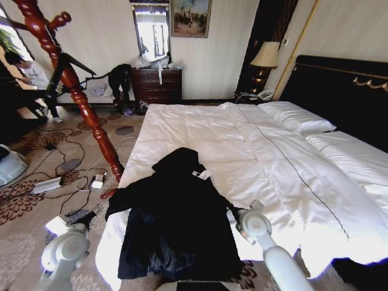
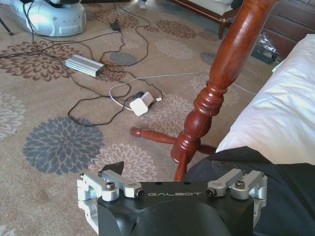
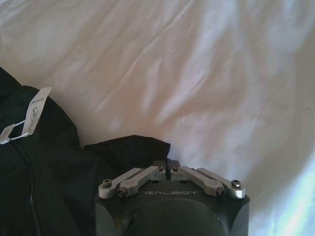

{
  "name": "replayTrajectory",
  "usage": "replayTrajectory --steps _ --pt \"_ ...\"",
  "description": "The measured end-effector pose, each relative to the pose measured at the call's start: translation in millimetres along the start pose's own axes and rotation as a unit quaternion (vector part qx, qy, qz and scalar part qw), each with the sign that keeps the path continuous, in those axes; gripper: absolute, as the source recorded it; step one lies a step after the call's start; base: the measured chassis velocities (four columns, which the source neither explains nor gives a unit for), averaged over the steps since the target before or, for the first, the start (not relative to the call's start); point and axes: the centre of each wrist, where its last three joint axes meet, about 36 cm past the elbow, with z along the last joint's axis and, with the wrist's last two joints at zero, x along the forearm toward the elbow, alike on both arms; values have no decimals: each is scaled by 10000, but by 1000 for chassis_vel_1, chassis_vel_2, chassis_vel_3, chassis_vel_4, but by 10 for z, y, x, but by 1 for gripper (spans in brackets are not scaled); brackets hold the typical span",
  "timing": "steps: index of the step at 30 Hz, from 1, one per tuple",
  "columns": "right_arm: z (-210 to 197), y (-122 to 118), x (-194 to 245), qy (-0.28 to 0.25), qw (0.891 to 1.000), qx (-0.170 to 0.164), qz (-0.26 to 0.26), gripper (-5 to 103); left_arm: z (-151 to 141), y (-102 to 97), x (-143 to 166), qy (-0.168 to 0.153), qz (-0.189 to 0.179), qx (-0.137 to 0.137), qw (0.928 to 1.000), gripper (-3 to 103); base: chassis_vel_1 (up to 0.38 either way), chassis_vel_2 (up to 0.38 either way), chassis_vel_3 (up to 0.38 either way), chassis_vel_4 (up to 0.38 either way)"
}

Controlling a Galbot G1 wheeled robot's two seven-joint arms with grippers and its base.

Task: Pick up the clothes from the bed and hang them on the clothes hanger.

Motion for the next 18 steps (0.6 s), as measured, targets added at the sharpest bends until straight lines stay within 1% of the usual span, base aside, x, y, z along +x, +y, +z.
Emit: replayTrajectory --steps 3,11,12,13,14,16,17,18 --pt "-28 -33 2 -148 9999 15 -27 0 16 -8 0 11 -4 11 10000 100 0 0 0 0" --pt "-102 -44 28 -369 9993 14 -78 0 44 -17 13 11 -24 9 10000 100 0 0 0 0" --pt "-137 -36 50 -444 9990 8 -100 0 44 -19 19 8 -21 10 10000 100 0 0 0 0" --pt "-230 -20 130 -664 9977 31 -159 0 43 -19 26 2 -20 11 10000 100 0 0 0 0" --pt "-230 -20 130 -664 9977 31 -159 0 43 -19 26 2 -20 11 10000 100 0 0 0 0" --pt "-328 -14 231 -934 9953 115 -226 0 37 -16 31 -9 -25 14 10000 100 0 0 0 0" --pt "-328 -14 231 -934 9953 115 -226 0 37 -16 31 -9 -25 14 10000 100 0 0 0 0" --pt "-463 -14 377 -1317 9904 277 -319 0 29 -11 36 -21 -31 23 10000 100 0 0 0 0"
